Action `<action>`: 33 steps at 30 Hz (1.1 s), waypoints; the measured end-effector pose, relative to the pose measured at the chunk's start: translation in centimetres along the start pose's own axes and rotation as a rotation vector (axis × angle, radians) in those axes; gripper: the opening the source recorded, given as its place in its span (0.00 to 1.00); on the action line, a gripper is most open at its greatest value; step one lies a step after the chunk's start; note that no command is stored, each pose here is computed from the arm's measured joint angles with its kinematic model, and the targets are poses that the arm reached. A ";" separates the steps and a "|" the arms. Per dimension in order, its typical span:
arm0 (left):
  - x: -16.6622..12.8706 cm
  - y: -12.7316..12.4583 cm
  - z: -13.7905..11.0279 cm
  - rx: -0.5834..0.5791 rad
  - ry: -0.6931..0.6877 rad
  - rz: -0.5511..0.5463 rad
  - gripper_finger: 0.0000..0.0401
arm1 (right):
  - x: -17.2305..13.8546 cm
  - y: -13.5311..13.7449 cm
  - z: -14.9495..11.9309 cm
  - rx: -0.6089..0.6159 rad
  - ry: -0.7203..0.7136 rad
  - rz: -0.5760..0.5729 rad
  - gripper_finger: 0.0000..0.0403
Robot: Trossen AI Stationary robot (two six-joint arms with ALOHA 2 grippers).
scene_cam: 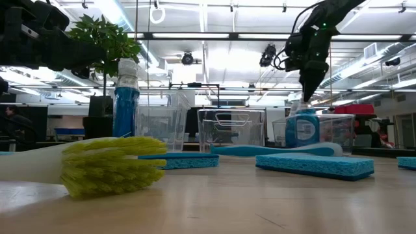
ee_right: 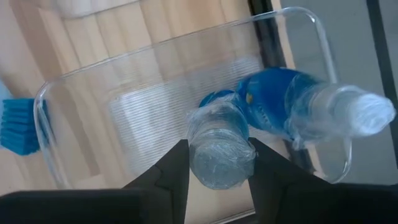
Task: Pick & Place Kitchen Sink Supplies
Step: Put the blue detergent into the right transparent bin
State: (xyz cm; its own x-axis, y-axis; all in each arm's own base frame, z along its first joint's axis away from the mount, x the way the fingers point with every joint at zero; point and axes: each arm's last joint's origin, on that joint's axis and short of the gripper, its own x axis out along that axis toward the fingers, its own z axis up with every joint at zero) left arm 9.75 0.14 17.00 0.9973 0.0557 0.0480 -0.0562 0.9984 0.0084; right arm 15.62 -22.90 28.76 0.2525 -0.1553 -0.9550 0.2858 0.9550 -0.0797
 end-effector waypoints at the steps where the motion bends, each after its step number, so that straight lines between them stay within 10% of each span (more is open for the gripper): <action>1: 0.0 0.0 0.0 0.000 0.000 0.000 0.11 | 0.0 0.0 0.0 -0.001 -0.004 -0.002 0.31; 23: 0.0 0.0 0.0 0.000 0.000 0.000 0.11 | 0.7 -0.6 0.2 0.087 -0.005 -0.002 0.31; 33: 0.0 0.0 0.0 0.000 0.000 0.000 0.11 | 0.7 -0.7 0.2 0.117 0.008 -0.040 0.47</action>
State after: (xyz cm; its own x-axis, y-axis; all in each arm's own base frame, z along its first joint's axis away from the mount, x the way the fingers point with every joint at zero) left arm 9.75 0.14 16.99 0.9973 0.0559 0.0478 -0.0564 0.9984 0.0088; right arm 15.82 -23.76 28.21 0.2312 -0.1900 -0.9542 0.4019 0.9118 -0.0841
